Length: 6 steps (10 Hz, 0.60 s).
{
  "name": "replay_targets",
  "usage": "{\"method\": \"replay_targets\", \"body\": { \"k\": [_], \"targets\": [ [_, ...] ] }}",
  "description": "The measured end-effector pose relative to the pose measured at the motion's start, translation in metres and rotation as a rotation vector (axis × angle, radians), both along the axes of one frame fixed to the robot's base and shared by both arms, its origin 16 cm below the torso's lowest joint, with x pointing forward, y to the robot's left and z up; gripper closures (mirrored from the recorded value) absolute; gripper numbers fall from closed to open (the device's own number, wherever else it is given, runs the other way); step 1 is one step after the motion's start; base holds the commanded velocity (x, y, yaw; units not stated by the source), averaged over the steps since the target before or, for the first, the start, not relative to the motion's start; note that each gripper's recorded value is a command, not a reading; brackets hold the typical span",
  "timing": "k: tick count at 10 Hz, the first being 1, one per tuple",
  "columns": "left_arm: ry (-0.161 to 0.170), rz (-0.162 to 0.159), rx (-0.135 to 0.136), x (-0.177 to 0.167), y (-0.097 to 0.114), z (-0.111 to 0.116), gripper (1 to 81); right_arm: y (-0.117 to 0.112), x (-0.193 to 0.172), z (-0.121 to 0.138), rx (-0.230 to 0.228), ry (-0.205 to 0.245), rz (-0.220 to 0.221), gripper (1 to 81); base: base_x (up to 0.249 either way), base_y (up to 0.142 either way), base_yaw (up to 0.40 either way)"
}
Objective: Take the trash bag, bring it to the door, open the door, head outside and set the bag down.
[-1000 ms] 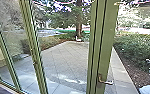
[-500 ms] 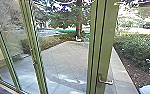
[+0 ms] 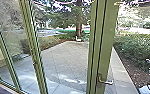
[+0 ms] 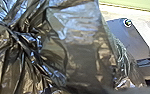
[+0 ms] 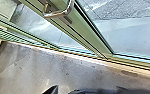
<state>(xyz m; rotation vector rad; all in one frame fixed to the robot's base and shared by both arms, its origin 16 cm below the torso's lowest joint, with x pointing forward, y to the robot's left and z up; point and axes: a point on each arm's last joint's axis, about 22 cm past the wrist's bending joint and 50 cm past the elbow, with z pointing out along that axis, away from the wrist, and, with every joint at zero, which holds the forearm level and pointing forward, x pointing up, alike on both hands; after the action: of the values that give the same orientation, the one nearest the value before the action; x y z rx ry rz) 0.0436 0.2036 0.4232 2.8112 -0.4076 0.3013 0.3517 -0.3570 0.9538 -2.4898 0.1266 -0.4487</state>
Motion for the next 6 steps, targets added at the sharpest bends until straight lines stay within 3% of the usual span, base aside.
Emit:
{"method": "replay_targets", "body": {
  "k": [2, 4, 6],
  "targets": [
    [0.005, -0.002, 0.001, -0.001, 0.000, 0.000, 81.1, 0.007, 0.031, 0.007, 0.007, -0.001, -0.022, 1.0, 0.000, 0.000, 0.000],
    [0.013, -0.003, 0.001, -0.003, 0.000, -0.001, 81.1, 0.003, 0.044, 0.005, 0.016, 0.033, -0.078, 1.0, 0.000, 0.000, 0.000],
    [0.015, -0.004, 0.001, -0.003, 0.000, -0.001, 81.1, 0.027, 0.057, 0.002, 0.058, 0.070, -0.095, 1.0, 0.000, 0.000, 0.000]
  ]
}}
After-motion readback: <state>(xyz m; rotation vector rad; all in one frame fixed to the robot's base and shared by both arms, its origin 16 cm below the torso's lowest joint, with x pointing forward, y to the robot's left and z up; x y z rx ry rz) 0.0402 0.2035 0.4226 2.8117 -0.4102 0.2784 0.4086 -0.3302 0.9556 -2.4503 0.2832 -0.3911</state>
